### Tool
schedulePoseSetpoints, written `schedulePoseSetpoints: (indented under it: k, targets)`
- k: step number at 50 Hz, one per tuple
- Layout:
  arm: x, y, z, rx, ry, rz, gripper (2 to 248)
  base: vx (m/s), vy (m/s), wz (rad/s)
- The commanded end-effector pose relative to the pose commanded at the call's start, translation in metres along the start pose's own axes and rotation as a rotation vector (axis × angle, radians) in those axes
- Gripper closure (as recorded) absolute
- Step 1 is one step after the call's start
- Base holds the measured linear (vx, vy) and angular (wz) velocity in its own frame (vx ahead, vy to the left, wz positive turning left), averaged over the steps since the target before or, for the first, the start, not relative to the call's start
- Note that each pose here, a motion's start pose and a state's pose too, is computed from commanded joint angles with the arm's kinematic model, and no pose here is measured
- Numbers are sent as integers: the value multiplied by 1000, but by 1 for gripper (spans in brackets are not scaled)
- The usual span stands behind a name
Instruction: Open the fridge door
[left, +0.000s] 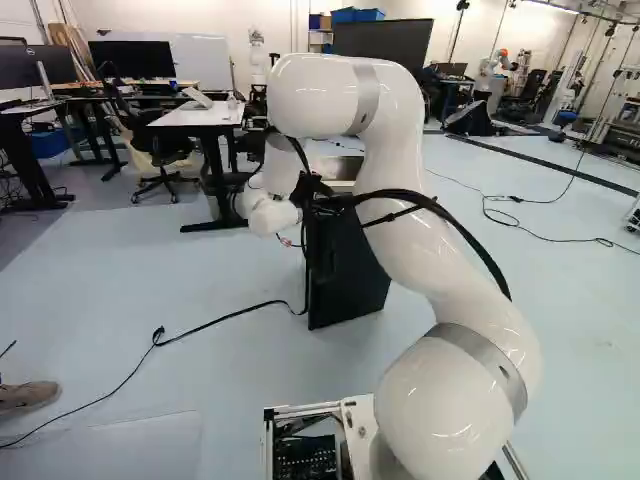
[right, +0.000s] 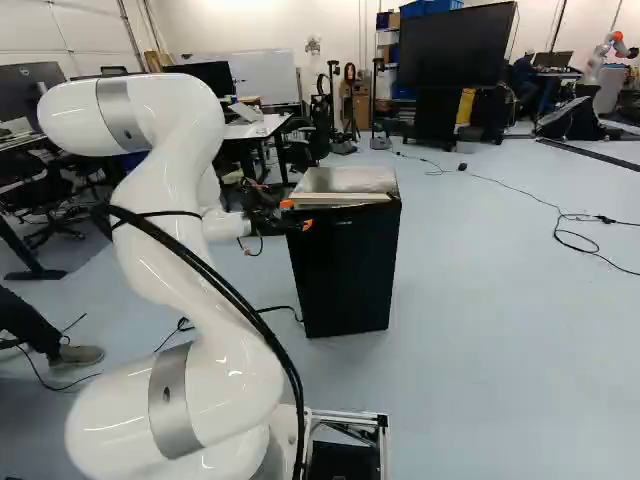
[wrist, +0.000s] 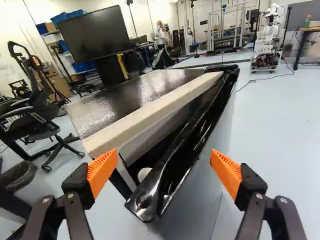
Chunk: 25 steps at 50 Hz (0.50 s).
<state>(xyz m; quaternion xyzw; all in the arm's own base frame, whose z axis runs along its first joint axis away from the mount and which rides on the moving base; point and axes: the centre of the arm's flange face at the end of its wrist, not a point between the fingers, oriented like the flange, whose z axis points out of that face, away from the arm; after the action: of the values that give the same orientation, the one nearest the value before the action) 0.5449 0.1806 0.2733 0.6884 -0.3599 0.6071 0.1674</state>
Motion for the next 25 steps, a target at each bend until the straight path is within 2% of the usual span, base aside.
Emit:
schedulePoseSetpoints:
  k: [13, 25]
  targets:
    - [2, 6, -3, -29, 12, 3, 3, 0, 0, 0]
    - [2, 11, -9, -32, 11, -5, 3, 0, 0, 0]
